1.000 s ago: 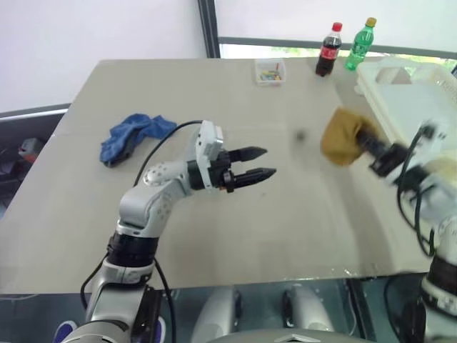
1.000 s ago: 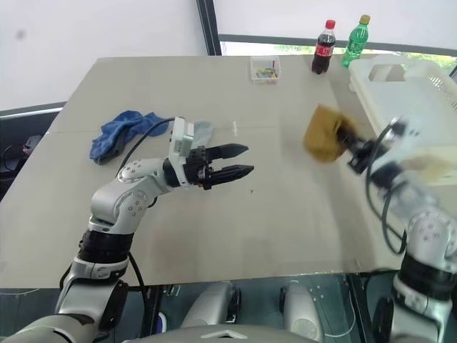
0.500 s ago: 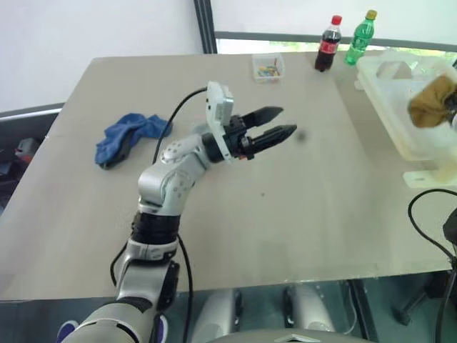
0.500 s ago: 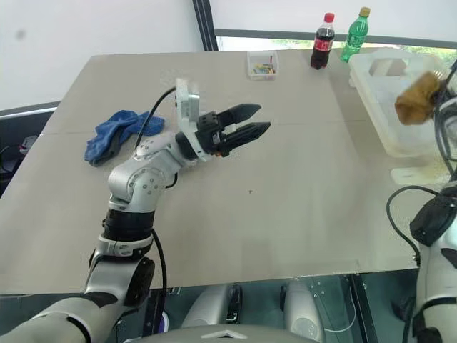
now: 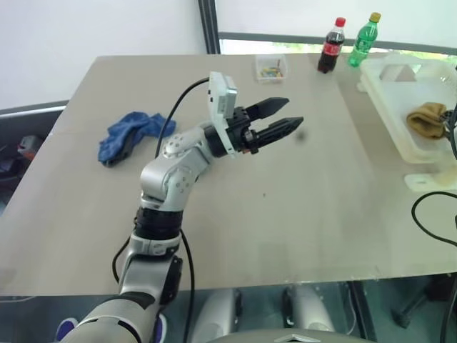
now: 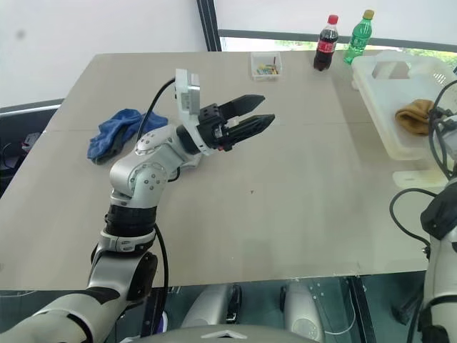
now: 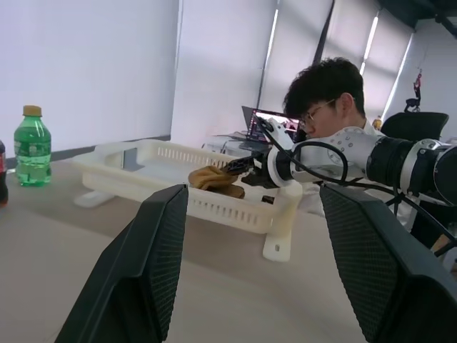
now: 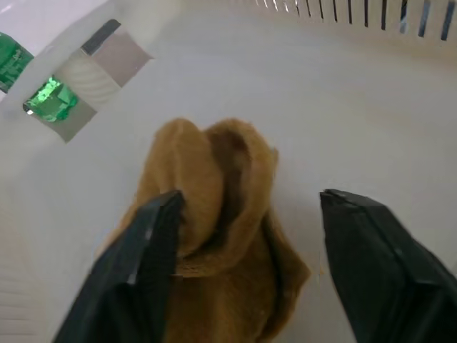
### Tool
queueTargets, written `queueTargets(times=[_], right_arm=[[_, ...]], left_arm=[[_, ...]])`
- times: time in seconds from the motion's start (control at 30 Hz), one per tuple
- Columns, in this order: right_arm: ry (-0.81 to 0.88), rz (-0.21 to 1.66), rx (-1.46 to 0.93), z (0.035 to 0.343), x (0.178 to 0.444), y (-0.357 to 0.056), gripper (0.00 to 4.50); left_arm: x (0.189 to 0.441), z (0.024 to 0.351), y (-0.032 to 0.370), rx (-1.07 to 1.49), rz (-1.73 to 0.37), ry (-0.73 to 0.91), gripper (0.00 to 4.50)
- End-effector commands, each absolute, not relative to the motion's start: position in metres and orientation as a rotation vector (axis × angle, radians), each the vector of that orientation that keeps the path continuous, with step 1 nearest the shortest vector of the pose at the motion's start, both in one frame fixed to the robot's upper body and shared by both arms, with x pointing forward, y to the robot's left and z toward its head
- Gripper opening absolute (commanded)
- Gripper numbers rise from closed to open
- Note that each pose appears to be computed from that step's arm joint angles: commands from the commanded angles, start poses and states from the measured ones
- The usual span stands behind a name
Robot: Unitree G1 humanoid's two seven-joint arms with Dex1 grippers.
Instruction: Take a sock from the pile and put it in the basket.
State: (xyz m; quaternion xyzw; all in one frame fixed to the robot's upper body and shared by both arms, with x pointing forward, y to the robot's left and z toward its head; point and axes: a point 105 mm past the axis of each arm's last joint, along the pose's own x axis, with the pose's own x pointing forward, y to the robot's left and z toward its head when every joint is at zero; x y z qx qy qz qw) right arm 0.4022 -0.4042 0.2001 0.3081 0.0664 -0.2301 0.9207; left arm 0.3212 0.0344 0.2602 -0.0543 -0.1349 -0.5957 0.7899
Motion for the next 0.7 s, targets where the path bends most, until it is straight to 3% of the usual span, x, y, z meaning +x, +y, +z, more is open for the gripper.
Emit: queueTargets(times=[0.03,0.2,0.3,0.43,0.53,0.7], right_arm=[[0.127,-0.417,0.612,0.213,0.399,-0.405,3.30],[0.056,-0.293,0.408,0.238,0.397,-0.395,3.30],[-0.001,-0.062,0.146,0.247,0.382,-0.340,3.30],[-0.032,0.200,-0.143,0.229,0.338,-0.254,3.30],[-0.015,0.297,-0.261,0.210,0.313,-0.226,4.47],[0.051,0.454,-0.360,0.179,0.275,-0.203,4.47]], left_arm=[[0.318,0.263,0.033,-0.066,-1.290,-0.315,3.17],[0.321,0.254,0.036,-0.021,-1.278,-0.297,3.17],[0.323,0.244,0.041,-0.001,-1.265,-0.259,3.17],[0.323,0.232,0.059,0.022,-1.235,-0.203,3.17],[0.321,0.222,0.073,0.041,-1.212,-0.162,3.17],[0.313,0.208,0.104,0.054,-1.163,-0.070,3.17]])
